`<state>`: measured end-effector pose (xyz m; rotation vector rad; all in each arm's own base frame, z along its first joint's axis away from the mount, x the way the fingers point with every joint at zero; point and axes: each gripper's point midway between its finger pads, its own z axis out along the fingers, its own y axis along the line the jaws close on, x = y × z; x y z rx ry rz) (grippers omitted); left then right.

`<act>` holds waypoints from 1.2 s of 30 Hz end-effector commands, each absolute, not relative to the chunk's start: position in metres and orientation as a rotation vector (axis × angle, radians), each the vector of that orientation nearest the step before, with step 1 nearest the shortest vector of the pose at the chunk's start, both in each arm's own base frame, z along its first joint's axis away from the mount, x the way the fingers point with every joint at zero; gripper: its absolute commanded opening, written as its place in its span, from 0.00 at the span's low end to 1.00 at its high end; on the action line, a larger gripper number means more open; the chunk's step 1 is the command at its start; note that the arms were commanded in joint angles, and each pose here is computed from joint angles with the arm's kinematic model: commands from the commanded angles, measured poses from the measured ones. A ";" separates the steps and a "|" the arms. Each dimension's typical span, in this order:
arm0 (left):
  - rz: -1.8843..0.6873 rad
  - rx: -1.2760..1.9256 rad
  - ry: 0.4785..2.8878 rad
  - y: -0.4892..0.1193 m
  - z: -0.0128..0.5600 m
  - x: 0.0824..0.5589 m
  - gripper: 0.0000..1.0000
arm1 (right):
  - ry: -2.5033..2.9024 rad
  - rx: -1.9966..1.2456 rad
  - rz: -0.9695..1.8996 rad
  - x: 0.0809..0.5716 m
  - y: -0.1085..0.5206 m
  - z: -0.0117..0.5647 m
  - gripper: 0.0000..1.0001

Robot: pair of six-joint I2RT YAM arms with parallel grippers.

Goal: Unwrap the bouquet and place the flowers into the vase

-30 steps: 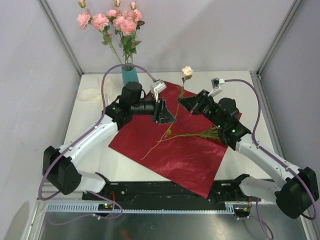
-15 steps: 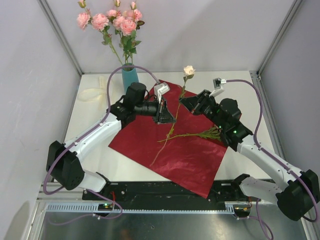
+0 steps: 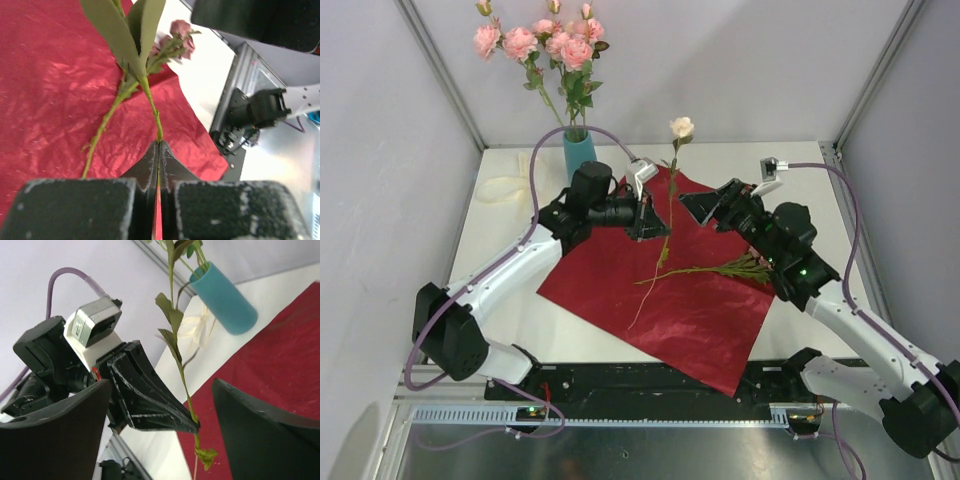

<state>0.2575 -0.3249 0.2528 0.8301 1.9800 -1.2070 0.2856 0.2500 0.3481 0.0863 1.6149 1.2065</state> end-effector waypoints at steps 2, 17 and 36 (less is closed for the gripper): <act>-0.965 0.662 1.802 -0.300 0.324 0.301 0.00 | 1.510 0.095 1.172 0.270 0.229 0.390 0.97; -0.268 0.123 1.258 -0.139 0.521 0.407 0.00 | 1.466 0.096 1.013 0.254 0.190 0.397 0.99; -0.108 0.075 1.137 -0.074 0.541 0.520 0.00 | 1.485 0.089 0.934 0.273 0.173 0.385 0.99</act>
